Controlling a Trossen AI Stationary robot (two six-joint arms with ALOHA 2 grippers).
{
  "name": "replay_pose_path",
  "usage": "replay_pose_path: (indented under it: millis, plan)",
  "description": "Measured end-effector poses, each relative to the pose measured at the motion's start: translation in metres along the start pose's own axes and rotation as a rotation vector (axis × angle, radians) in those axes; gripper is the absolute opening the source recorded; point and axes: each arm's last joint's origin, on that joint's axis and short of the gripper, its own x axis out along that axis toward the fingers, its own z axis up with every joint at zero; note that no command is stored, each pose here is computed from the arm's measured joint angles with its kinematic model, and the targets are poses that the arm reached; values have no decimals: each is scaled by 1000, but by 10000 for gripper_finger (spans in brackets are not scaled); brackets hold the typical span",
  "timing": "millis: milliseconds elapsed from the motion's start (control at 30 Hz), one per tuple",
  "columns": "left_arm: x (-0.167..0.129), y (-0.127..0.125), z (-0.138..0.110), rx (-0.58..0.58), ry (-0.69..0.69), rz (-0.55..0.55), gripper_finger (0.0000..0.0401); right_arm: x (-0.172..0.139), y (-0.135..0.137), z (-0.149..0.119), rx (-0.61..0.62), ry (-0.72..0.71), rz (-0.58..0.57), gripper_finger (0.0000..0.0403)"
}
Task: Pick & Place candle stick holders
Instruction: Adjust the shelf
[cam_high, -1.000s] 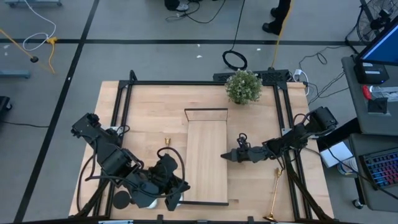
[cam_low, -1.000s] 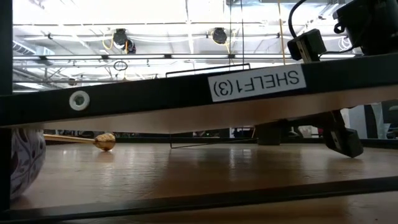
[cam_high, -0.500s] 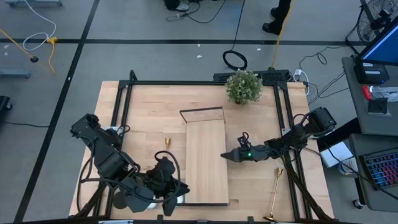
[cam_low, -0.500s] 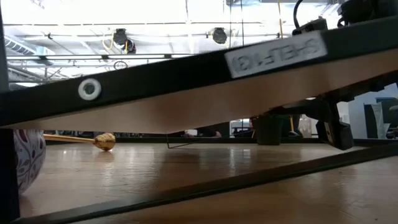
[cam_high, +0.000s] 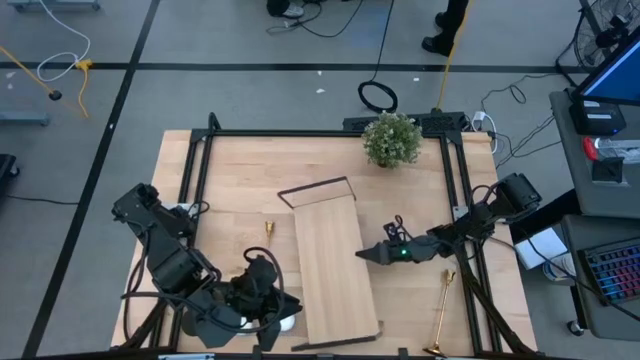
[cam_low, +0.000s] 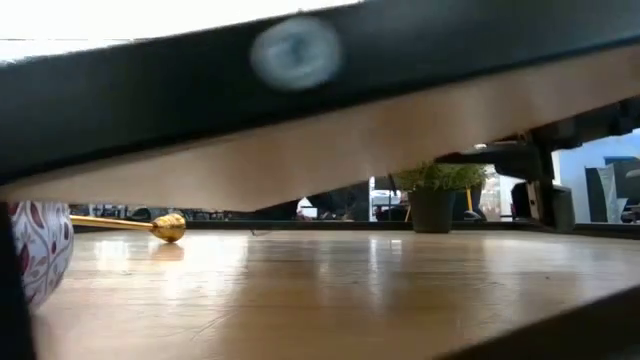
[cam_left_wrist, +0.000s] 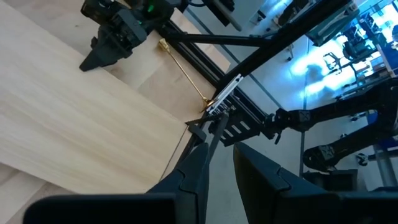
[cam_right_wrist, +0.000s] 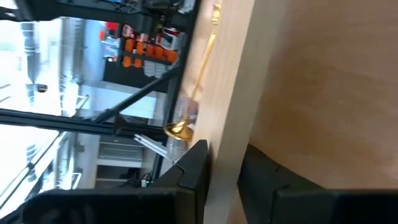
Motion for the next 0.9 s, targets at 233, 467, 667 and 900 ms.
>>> replay_pose_path:
  millis: [233,467,667,900]
  plan:
    - [0,0,-1,1,0,0,76,0,10,3,-10,-45,95,50]
    - [-1,0,-2,6,-10,9,76,0,12,3,-5,-49,105,47]
    - [-2,24,-16,-115,29,215,76,0,12,3,-2,-50,108,46]
    - [10,67,-61,-366,-21,421,76,0,12,3,1,-51,111,46]
